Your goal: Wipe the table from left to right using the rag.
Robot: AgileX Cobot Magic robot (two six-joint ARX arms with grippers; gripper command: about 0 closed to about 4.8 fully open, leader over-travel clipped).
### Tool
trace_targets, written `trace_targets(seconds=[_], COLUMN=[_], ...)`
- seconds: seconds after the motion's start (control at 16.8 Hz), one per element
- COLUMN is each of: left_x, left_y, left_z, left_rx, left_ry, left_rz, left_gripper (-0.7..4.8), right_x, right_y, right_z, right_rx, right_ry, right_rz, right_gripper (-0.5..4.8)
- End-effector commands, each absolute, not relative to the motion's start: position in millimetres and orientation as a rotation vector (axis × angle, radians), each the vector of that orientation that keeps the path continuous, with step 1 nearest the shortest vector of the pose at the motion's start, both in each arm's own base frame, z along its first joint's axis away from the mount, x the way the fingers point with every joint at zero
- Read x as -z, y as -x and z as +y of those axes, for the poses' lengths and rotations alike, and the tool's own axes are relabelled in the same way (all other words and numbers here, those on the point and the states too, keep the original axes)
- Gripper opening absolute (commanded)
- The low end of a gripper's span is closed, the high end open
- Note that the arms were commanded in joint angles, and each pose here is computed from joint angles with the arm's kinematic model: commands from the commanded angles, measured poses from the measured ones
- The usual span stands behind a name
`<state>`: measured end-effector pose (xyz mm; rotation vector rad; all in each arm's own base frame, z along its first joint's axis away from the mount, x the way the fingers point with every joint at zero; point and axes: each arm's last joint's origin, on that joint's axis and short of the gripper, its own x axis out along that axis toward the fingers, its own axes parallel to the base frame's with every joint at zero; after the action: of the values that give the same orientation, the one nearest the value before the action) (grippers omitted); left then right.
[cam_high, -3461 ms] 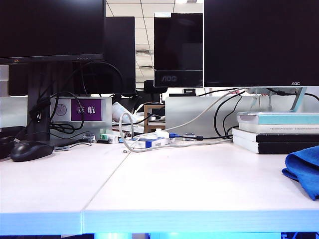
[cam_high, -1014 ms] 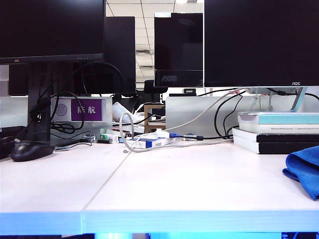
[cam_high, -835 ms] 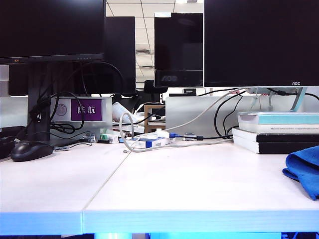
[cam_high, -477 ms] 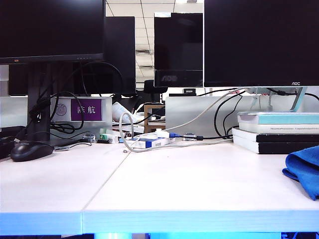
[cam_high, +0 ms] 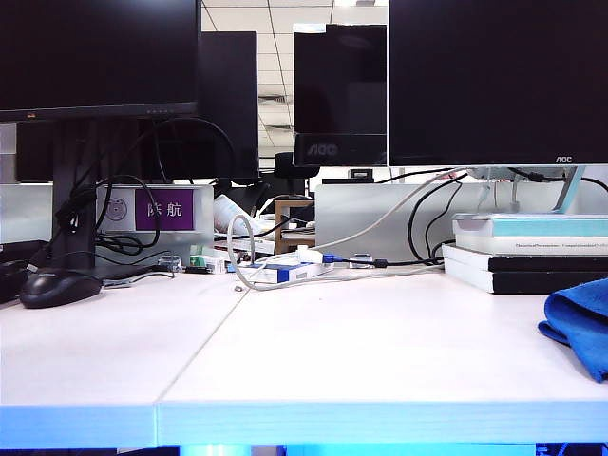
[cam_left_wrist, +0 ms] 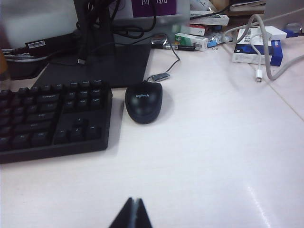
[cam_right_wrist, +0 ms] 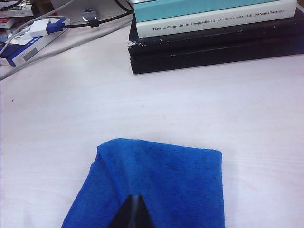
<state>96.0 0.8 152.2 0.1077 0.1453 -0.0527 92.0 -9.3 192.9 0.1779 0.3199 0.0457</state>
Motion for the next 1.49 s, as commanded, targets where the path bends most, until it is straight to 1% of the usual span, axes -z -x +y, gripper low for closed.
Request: trace_targets(seconds=[0.06,0.36,0.66,0.78,0.95,1.07,1.37,1.49], left_x=[-150.8,-150.8,-150.8,-150.9,-150.8,-150.9,-150.9,-150.9], left_y=[-95.9,-95.9,-95.9,-95.9,-95.9,-95.9,-95.9,-95.9], left_z=[0.9,0.9,0.9,0.8,0.8,0.8,0.8,0.8], left_rx=[0.051,0.051,0.051,0.052,0.052,0.053,0.053,0.053], left_ry=[-0.112,-0.112,-0.112,-0.112,-0.111,-0.111,-0.111,-0.111], left_rz=[0.155,0.155,0.155,0.154,0.154,0.154,0.154,0.154], left_gripper=[-0.04,-0.04,-0.04,-0.04,-0.04,-0.04,-0.04,-0.04], right_x=[-196.0,-193.8,-174.9,-174.6,-168.1,-151.7,-149.9,-150.0], right_y=[-92.1,-92.5,-85.6,-86.2,-88.6,-92.8,-93.3,-93.4], right_z=[-9.2,-9.2,-7.9,-8.2,-9.0,-3.4,6.0,5.6], right_rx=[-0.050,-0.050,-0.055,-0.048,0.039,0.015,-0.029,-0.024], right_ry=[-0.177,-0.176,-0.155,-0.151,-0.128,-0.107,0.076,0.079], right_rz=[0.300,0.298,0.203,0.191,0.192,0.225,0.219,0.219], right_gripper=[-0.01,-0.01,-0.01,-0.01,-0.01,-0.01,-0.01,-0.01])
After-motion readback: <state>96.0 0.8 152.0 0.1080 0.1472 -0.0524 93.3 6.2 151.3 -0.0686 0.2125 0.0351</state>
